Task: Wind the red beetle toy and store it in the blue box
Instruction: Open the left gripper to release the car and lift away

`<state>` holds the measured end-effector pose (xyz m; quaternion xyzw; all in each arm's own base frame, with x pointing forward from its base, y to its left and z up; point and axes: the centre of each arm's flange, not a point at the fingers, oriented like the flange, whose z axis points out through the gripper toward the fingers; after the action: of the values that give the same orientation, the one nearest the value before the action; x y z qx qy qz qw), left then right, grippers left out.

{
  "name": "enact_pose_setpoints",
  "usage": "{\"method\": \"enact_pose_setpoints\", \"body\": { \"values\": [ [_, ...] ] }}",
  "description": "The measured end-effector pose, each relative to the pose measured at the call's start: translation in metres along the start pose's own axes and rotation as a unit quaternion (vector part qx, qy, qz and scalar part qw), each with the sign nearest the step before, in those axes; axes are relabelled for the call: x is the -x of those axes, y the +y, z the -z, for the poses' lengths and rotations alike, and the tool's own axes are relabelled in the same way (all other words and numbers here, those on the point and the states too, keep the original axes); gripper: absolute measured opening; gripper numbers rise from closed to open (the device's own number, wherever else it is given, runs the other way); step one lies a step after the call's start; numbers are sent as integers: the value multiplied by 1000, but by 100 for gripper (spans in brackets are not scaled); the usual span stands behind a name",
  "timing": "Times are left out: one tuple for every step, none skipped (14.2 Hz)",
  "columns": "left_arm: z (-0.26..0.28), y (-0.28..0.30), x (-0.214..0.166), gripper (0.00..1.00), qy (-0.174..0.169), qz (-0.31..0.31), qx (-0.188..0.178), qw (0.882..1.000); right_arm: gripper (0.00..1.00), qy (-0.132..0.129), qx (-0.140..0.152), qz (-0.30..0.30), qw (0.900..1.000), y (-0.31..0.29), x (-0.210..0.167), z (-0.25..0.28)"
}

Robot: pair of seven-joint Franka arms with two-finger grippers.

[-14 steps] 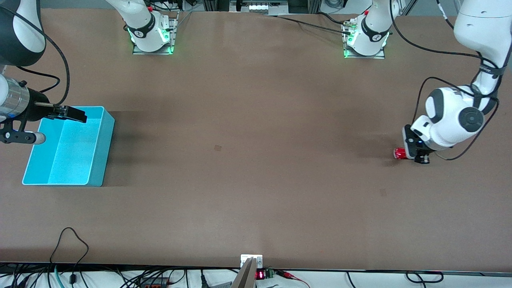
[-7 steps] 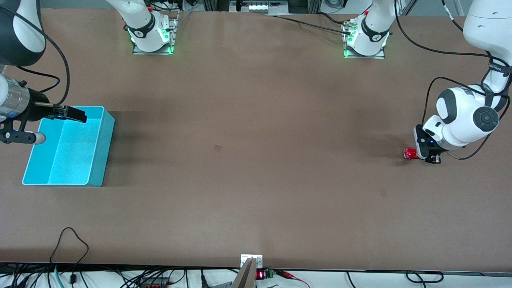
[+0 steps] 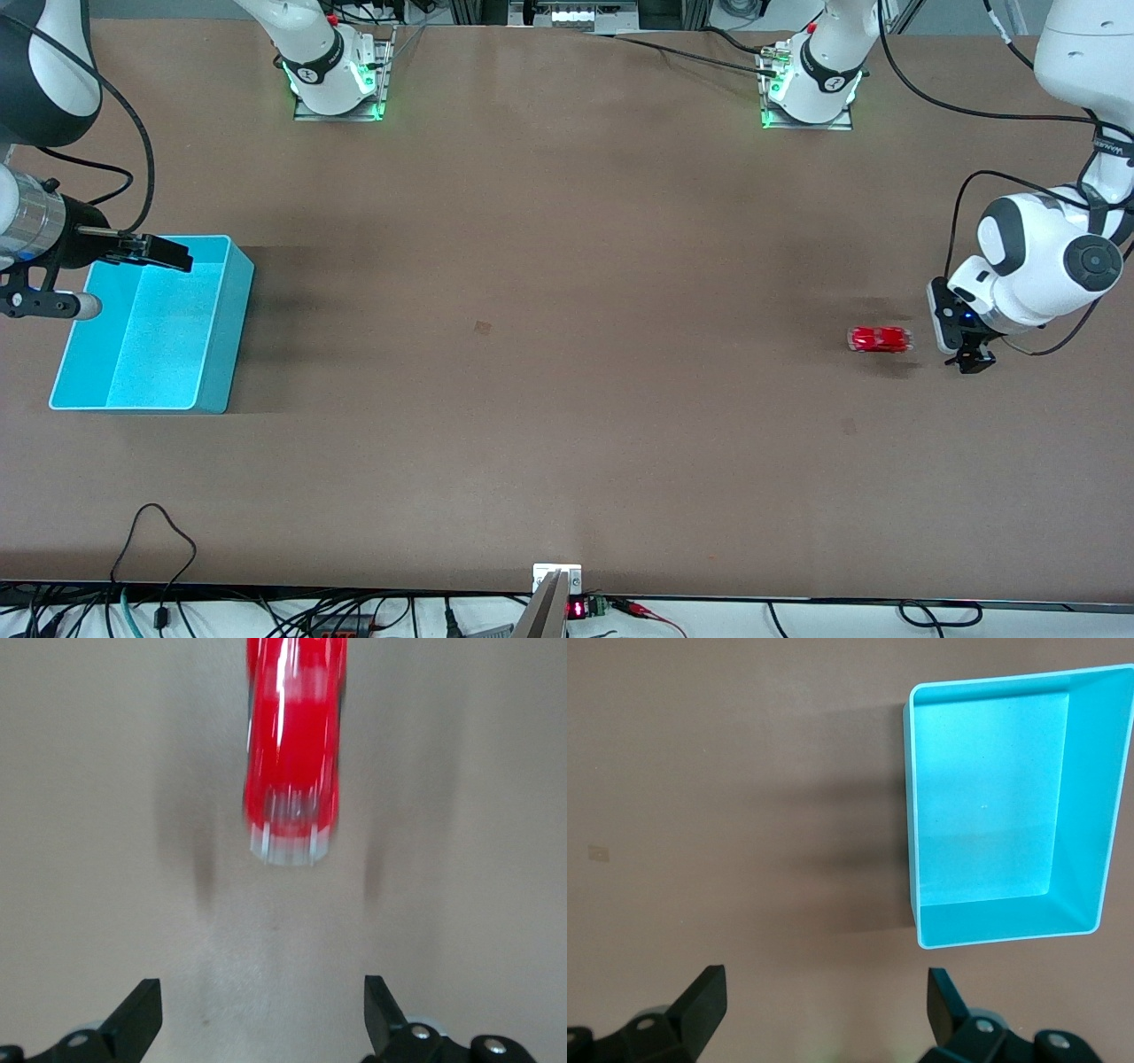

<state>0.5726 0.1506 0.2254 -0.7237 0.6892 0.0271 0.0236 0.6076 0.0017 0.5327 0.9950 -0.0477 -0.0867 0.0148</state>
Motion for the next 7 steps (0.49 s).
{"method": "enact_pose_setpoints", "body": {
  "values": [
    [12, -1, -7, 100, 1, 2, 1, 1000, 100, 0, 0, 0, 1000, 0, 0, 0],
    [25, -2, -13, 100, 2, 11, 5, 1000, 100, 0, 0, 0, 1000, 0, 0, 0],
    [37, -1, -17, 100, 1, 26, 9, 1000, 100, 0, 0, 0, 1000, 0, 0, 0],
    [51, 0, -19, 100, 0, 44, 13, 999, 100, 0, 0, 0, 1000, 0, 0, 0],
    [65, 2, -20, 100, -2, 64, 16, 998, 100, 0, 0, 0, 1000, 0, 0, 0],
    [79, 5, -20, 100, -5, 87, 20, 996, 100, 0, 0, 0, 1000, 0, 0, 0],
    [93, 8, -19, 100, -8, 111, 24, 993, 100, 0, 0, 0, 1000, 0, 0, 0]
  ]
}}
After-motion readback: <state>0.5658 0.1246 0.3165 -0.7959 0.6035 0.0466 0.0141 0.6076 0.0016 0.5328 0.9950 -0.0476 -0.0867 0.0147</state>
